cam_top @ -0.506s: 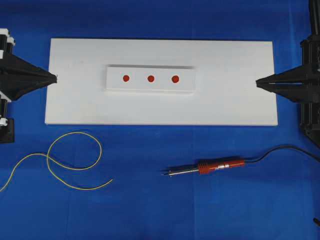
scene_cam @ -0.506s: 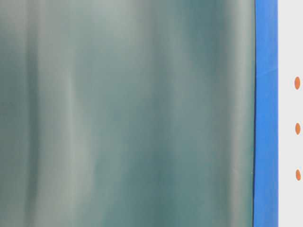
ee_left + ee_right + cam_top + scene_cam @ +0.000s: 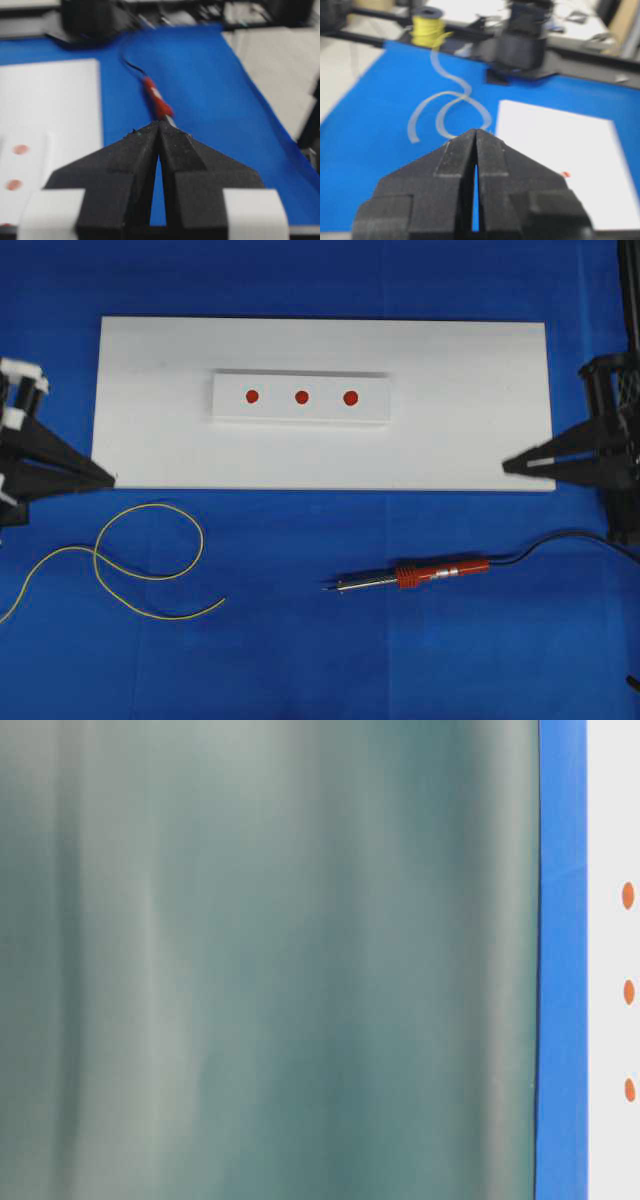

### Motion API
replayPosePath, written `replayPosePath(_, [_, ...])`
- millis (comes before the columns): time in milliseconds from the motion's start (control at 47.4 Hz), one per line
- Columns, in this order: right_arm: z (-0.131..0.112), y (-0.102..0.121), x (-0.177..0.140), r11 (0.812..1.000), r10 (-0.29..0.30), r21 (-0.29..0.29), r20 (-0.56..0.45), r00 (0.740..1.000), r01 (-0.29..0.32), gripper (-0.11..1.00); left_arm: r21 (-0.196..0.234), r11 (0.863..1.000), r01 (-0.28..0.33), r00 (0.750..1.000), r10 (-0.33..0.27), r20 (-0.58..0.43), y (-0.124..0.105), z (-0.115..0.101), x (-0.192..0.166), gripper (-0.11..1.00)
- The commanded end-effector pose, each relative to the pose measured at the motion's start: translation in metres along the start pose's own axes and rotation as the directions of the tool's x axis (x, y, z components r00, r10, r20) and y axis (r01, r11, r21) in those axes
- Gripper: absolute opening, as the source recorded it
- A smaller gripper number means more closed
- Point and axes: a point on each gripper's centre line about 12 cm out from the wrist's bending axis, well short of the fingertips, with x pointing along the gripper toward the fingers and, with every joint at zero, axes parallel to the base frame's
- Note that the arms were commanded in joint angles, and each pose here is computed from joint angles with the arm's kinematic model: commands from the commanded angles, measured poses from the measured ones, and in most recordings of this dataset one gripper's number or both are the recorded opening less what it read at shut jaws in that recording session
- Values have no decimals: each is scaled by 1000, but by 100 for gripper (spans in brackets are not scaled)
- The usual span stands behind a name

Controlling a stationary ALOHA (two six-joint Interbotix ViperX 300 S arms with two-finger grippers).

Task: Touch the tip of the soldering iron to the tip of the solder at the mark.
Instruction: 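Grasp the red soldering iron right and yellow solder wire left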

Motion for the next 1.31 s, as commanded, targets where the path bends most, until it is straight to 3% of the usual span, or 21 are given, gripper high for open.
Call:
replayPosePath(0, [1,7,6,999,32,25,-11,999,-32,-4,0,998,56,998,-56,-18,-12,-4,8,0])
replayPosePath(127, [-18,20,16,993,86,85,-77,993,-79,5,2,991,136,989,-136,-61,-31,-18,19,4])
replayPosePath(211, [-29,28,23,987,118,122,-116,986,-104,20,5,983,182,978,-180,-103,-43,-29,24,22])
replayPosePath(274, [-39,34,29,982,137,150,-153,979,-114,36,3,977,213,967,-211,-141,-52,-39,28,42])
replayPosePath(401, [-61,43,40,973,161,198,-207,965,-120,75,-17,966,256,943,-254,-213,-67,-59,36,80])
replayPosePath(464, [-75,47,45,968,168,221,-225,960,-118,88,-45,965,260,933,-263,-247,-71,-71,41,80])
replayPosePath(548, [-90,50,51,965,166,241,-244,955,-106,87,-74,963,261,920,-271,-284,-75,-88,44,76])
replayPosePath(759, [-136,50,64,960,113,281,-323,940,-19,85,-75,958,277,906,-286,-312,-82,-120,49,75])
replayPosePath(1118, [-203,43,72,956,-4,262,-433,901,130,85,-81,958,274,878,-284,-384,-86,-163,54,74])
replayPosePath(1287, [-215,49,74,962,-2,246,-440,898,123,84,-81,958,274,869,-283,-407,-88,-175,58,73])
